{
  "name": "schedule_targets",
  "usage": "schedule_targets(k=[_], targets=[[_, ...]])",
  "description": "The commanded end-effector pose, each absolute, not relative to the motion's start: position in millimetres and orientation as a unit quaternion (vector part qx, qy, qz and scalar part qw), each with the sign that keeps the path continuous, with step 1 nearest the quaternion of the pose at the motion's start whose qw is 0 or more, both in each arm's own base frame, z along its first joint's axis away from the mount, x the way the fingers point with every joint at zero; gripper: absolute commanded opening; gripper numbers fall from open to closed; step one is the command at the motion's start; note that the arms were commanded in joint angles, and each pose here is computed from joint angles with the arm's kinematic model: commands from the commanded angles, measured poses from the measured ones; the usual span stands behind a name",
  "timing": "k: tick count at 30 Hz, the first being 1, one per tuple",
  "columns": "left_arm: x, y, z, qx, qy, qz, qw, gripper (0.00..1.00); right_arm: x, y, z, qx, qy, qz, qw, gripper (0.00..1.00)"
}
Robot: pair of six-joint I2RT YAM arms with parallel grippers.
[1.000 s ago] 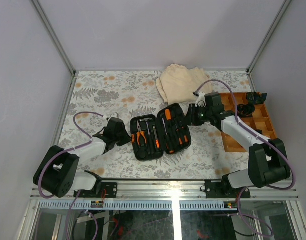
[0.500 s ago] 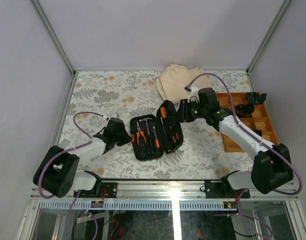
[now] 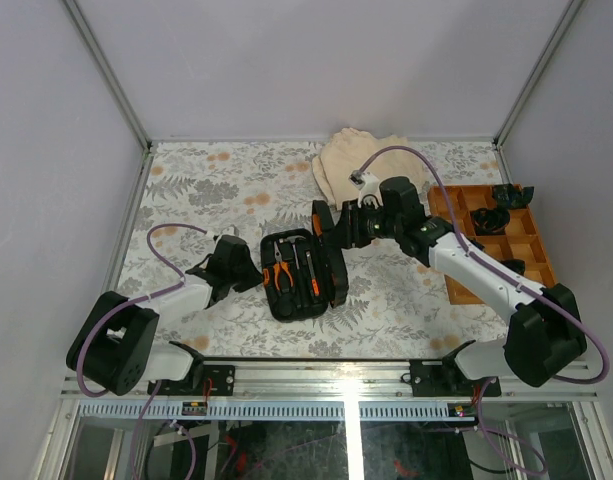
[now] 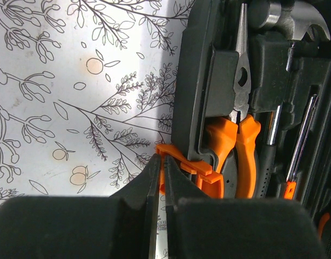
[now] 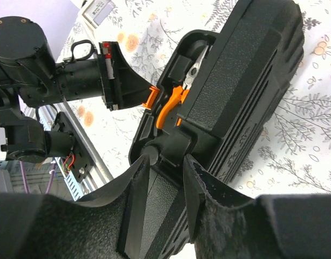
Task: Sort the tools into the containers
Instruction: Close the storage box at the center of the board.
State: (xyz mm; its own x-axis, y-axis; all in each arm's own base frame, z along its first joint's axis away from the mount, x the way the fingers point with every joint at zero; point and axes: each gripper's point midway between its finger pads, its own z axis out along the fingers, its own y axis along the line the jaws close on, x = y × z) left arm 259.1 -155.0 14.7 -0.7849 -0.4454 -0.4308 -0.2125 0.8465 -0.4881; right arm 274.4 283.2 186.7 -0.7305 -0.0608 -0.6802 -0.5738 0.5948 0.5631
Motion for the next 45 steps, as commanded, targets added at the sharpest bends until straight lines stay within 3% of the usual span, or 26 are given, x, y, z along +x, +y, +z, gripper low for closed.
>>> schedule_targets(k=[1, 11, 27, 45], targets=[[229.3, -147.2, -11.9, -0.166, 0.944, -0.182, 0.220, 0.00, 256.6, 300.7, 182.8, -0.204, 0.837, 0.426, 0.278, 0.38], [227.5, -136.4, 2.4, -0.192, 0.938, -0.166, 0.235, 0.00, 255.6, 307.1, 171.5, -0.209, 0.846, 0.408, 0.273, 0.38], [218.4, -89.4, 4.6, -0.239, 0.940, -0.040, 0.241, 0.00, 255.6, 312.4, 169.3, -0.213, 0.846, 0.409, 0.266, 0.38], [218.2, -87.6, 7.2, -0.236, 0.941, -0.032, 0.239, 0.00, 238.0, 350.7, 176.6, -0.251, 0.836, 0.419, 0.249, 0.38]])
